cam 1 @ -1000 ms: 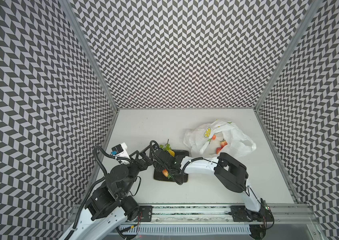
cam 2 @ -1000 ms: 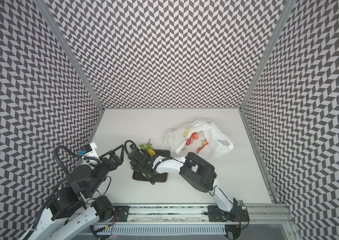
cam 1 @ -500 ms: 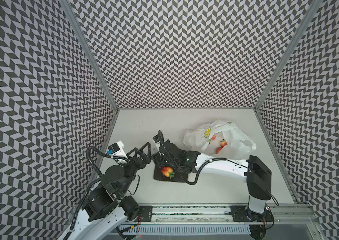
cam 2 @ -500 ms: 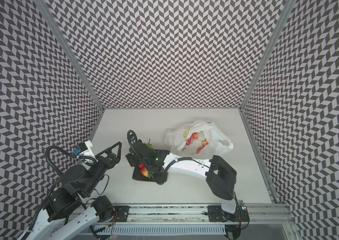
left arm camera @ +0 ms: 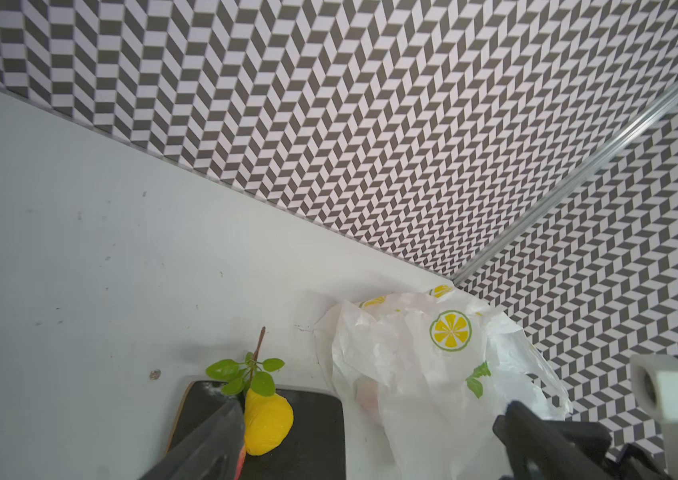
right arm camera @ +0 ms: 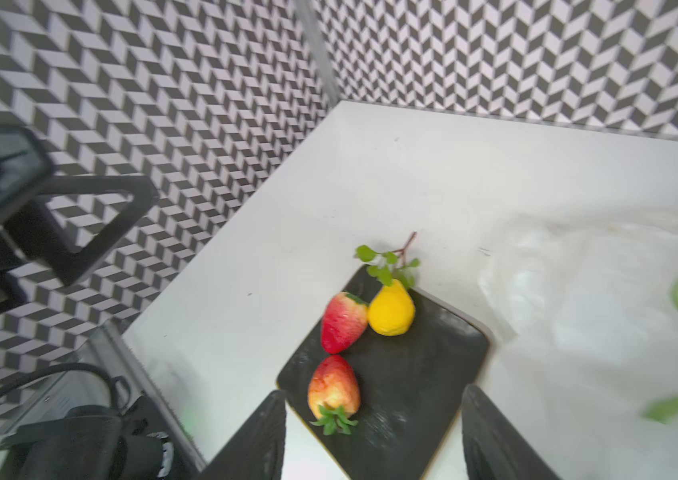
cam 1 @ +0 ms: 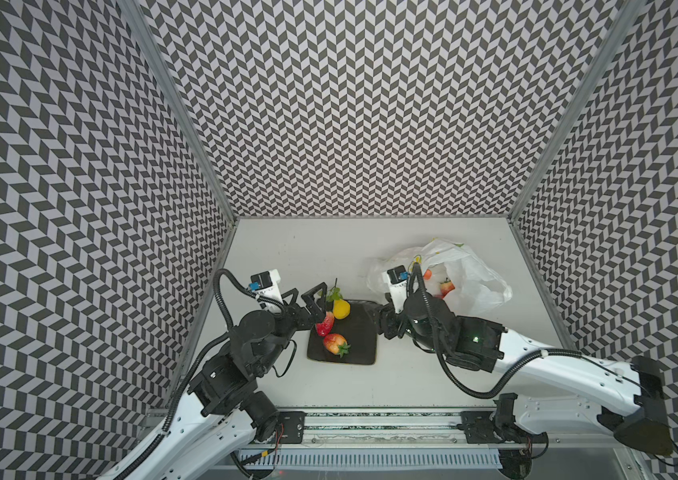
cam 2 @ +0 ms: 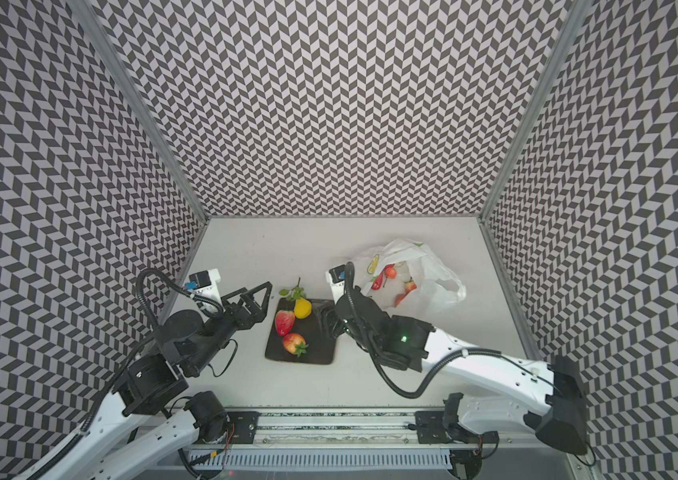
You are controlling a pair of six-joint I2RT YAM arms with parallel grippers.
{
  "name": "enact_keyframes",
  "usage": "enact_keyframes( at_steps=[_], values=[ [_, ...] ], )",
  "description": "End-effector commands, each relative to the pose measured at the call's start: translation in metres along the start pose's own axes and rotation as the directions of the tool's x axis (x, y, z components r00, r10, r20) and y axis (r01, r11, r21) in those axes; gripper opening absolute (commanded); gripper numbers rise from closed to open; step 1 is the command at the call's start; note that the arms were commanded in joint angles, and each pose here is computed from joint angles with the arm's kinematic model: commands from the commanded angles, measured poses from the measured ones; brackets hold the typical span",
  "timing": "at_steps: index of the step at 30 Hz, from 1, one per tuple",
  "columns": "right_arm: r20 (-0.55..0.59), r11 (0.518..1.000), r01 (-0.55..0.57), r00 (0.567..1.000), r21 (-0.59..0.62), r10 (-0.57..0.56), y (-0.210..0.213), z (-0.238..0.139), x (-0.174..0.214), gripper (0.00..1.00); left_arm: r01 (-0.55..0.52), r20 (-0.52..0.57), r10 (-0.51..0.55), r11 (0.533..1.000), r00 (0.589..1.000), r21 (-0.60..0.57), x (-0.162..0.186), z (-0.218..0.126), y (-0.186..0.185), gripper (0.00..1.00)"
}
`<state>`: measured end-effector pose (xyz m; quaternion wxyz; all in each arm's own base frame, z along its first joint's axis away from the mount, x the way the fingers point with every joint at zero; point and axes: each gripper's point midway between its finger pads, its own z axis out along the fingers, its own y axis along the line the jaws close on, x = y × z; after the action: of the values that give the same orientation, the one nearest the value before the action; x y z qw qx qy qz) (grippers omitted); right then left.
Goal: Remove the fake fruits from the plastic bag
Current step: 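Open the right gripper to release the strawberry onto the tray, then move the right gripper back into the bag while the left gripper holds the bag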
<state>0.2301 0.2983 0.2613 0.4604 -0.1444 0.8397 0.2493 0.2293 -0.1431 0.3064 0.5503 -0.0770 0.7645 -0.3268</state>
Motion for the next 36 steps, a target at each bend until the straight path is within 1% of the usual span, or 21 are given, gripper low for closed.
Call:
enact_keyframes(
  at_steps=[1,3,6,9,12,15,18,20,22,25,27,29,33,36],
  values=[
    [-0.013,0.978,-0.133,0.99,0.16,0.137,-0.062,-0.01,0.012,0.61,-0.031,-0.051,0.038,0.991,0.998,0.129,0.007,0.013,-0.03,0.97],
    [0.008,0.958,-0.197,0.98,0.206,0.2,-0.089,-0.014,0.015,0.58,-0.042,-0.117,0.065,0.981,0.991,0.189,0.021,0.024,-0.044,0.97],
    [0.041,0.943,-0.261,0.965,0.209,0.258,-0.109,-0.02,0.015,0.57,-0.055,-0.209,0.111,0.965,0.972,0.258,0.048,0.037,-0.066,0.98],
    [0.071,0.928,-0.31,0.951,0.208,0.301,-0.124,-0.023,0.015,0.56,-0.099,-0.247,0.177,0.95,0.953,0.297,0.074,0.042,-0.09,1.0],
    [0.098,0.904,-0.352,0.936,0.242,0.339,-0.143,-0.025,0.018,0.55,-0.119,-0.298,0.22,0.939,0.929,0.322,0.098,0.051,-0.105,1.0],
    [0.123,0.895,-0.388,0.921,0.22,0.369,-0.15,-0.027,0.015,0.55,-0.136,-0.336,0.266,0.922,0.903,0.363,0.12,0.059,-0.12,1.0],
    [0.145,0.887,-0.407,0.912,0.218,0.383,-0.157,-0.029,0.013,0.55,-0.16,-0.372,0.31,0.91,0.875,0.383,0.141,0.067,-0.127,1.0],
    [0.144,0.877,-0.413,0.91,0.244,0.389,-0.166,-0.025,0.018,0.55,-0.182,-0.396,0.328,0.914,0.858,0.362,0.153,0.077,-0.123,1.0],
    [0.138,0.869,-0.423,0.906,0.259,0.4,-0.174,-0.017,0.023,0.55,-0.194,-0.408,0.332,0.919,0.851,0.343,0.16,0.086,-0.119,1.0],
    [0.12,0.86,-0.427,0.904,0.281,0.41,-0.184,0.0,0.032,0.54,-0.187,-0.422,0.303,0.938,0.854,0.293,0.165,0.1,-0.109,0.93],
    [0.11,0.852,-0.406,0.913,0.332,0.392,-0.193,0.011,0.038,0.54,-0.171,-0.438,0.279,0.947,0.855,0.27,0.169,0.108,-0.102,0.87],
    [0.084,0.843,-0.373,0.925,0.386,0.371,-0.203,0.023,0.047,0.54,-0.147,-0.446,0.252,0.955,0.859,0.258,0.174,0.115,-0.095,0.79],
    [0.003,0.838,-0.306,0.94,0.452,0.342,-0.214,0.046,0.068,0.55,-0.117,-0.458,0.224,0.961,0.86,0.25,0.184,0.121,-0.089,0.63],
    [-0.083,0.815,-0.244,0.939,0.526,0.334,-0.229,0.056,0.095,0.55,-0.107,-0.466,0.214,0.964,0.858,0.245,0.191,0.125,-0.085,0.46]
  ],
)
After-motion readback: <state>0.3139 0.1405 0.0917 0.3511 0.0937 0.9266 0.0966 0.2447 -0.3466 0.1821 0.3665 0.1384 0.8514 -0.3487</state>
